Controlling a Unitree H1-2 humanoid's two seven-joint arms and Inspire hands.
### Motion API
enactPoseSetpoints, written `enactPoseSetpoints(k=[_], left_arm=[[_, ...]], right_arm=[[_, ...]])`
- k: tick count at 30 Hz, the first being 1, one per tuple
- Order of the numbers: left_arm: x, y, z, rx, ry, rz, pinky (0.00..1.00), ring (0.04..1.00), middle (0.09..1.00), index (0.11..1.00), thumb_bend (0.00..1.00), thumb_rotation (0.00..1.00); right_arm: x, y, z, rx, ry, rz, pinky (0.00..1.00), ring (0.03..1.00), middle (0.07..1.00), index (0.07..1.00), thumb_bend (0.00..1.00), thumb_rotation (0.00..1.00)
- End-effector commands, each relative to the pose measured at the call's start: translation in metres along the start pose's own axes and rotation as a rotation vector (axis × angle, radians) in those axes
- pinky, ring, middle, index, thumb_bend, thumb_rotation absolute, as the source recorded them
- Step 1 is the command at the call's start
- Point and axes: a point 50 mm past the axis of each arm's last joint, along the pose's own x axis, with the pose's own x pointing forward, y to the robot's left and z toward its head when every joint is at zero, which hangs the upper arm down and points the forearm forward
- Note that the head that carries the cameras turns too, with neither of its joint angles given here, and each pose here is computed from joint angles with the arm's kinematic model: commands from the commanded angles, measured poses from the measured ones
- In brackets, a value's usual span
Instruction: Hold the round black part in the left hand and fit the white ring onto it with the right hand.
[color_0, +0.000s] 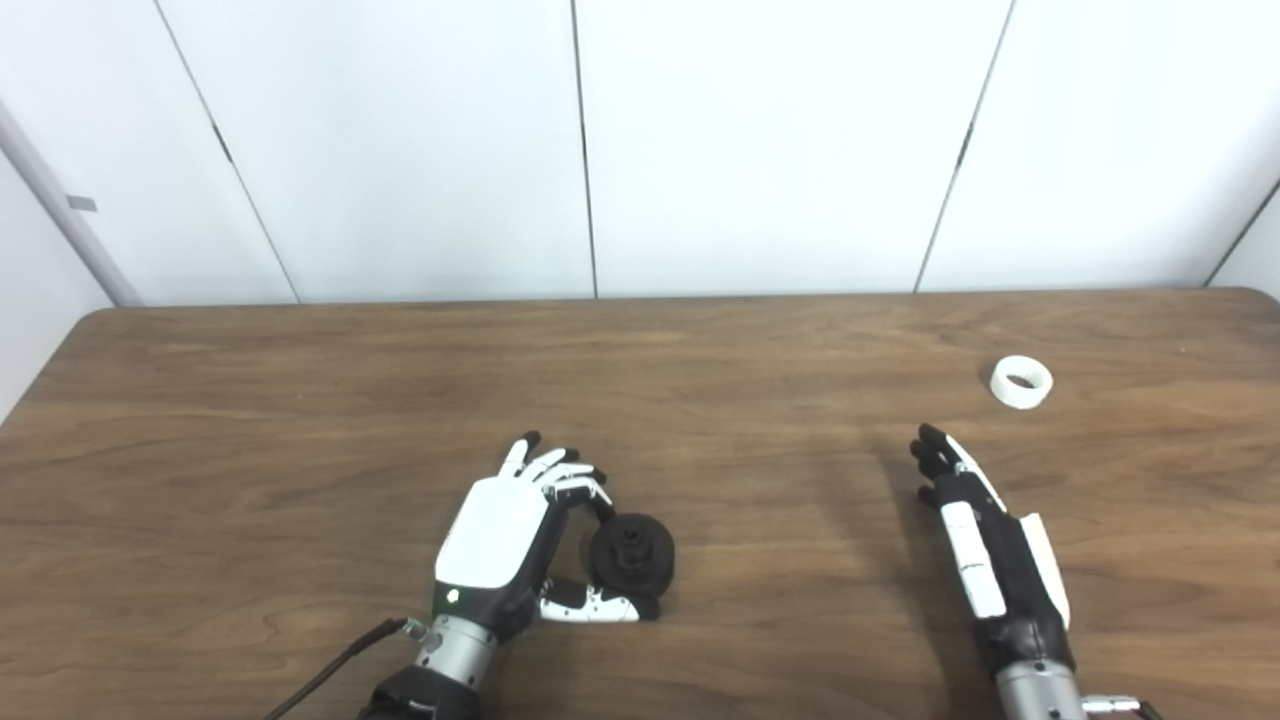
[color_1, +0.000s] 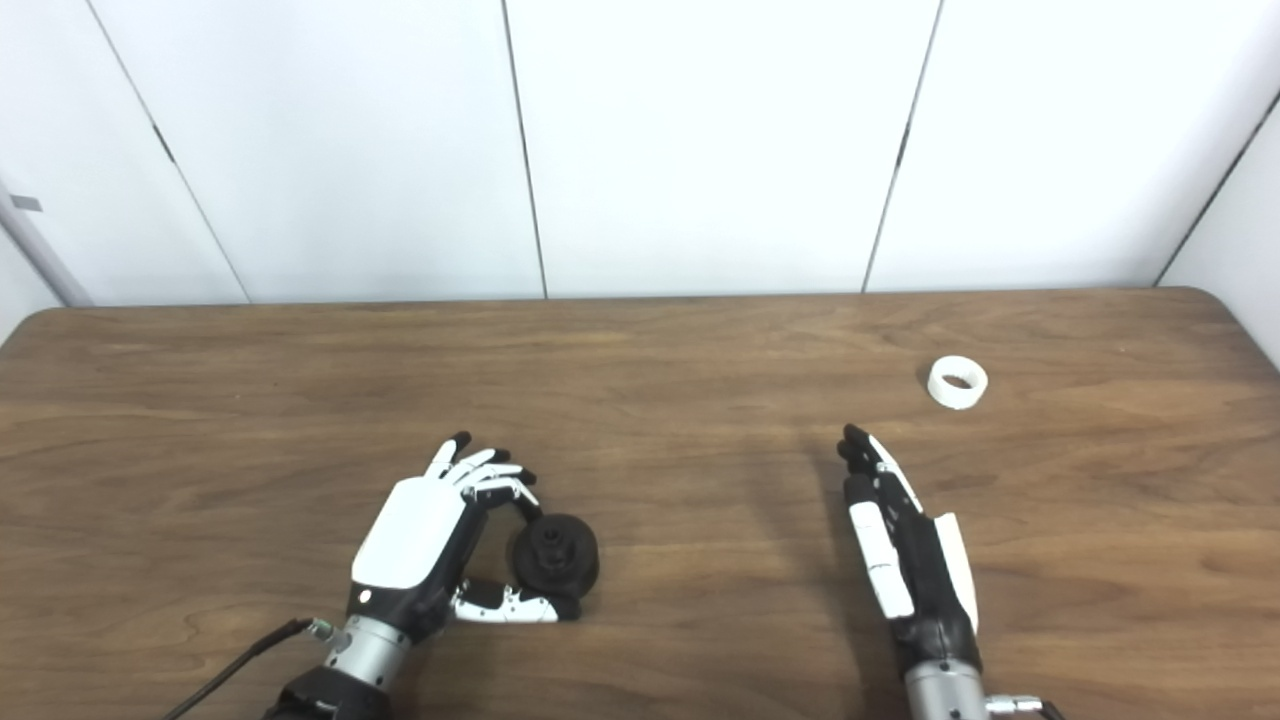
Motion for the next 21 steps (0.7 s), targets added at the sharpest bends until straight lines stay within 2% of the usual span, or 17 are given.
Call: enactPoseSetpoints(k=[1, 8, 15, 19, 21], left_arm=[[0.002, 0.003, 0.002, 0.009, -0.015, 0.005, 1.0, 0.873, 0.759, 0.485, 0.52, 0.05], [0.003, 0.002, 0.002, -0.006, -0.013, 0.002, 1.0, 0.871, 0.761, 0.485, 0.52, 0.05], [0.002, 0.001, 0.0, -0.003, -0.01, -0.003, 1.0, 0.87, 0.758, 0.485, 0.52, 0.05], [0.002, 0.002, -0.002, -0.004, -0.011, -0.003, 1.0, 0.868, 0.758, 0.485, 0.52, 0.05], [0.001, 0.002, -0.003, -0.002, -0.01, -0.004, 1.0, 0.865, 0.757, 0.485, 0.52, 0.05]], right_arm=[[0.007, -0.011, 0.015, -0.038, -0.053, -0.047, 0.84, 0.894, 0.876, 0.858, 0.56, 0.86], [0.022, -0.041, 0.021, -0.148, -0.085, -0.12, 0.74, 0.805, 0.847, 0.821, 0.56, 0.71], [0.038, -0.068, 0.029, -0.242, -0.082, -0.176, 0.76, 0.825, 0.846, 0.827, 0.58, 0.57], [0.049, -0.083, 0.035, -0.308, -0.103, -0.211, 0.84, 0.869, 0.865, 0.814, 0.62, 0.46], [0.054, -0.089, 0.039, -0.376, -0.113, -0.227, 0.8, 0.863, 0.866, 0.815, 0.64, 0.45]])
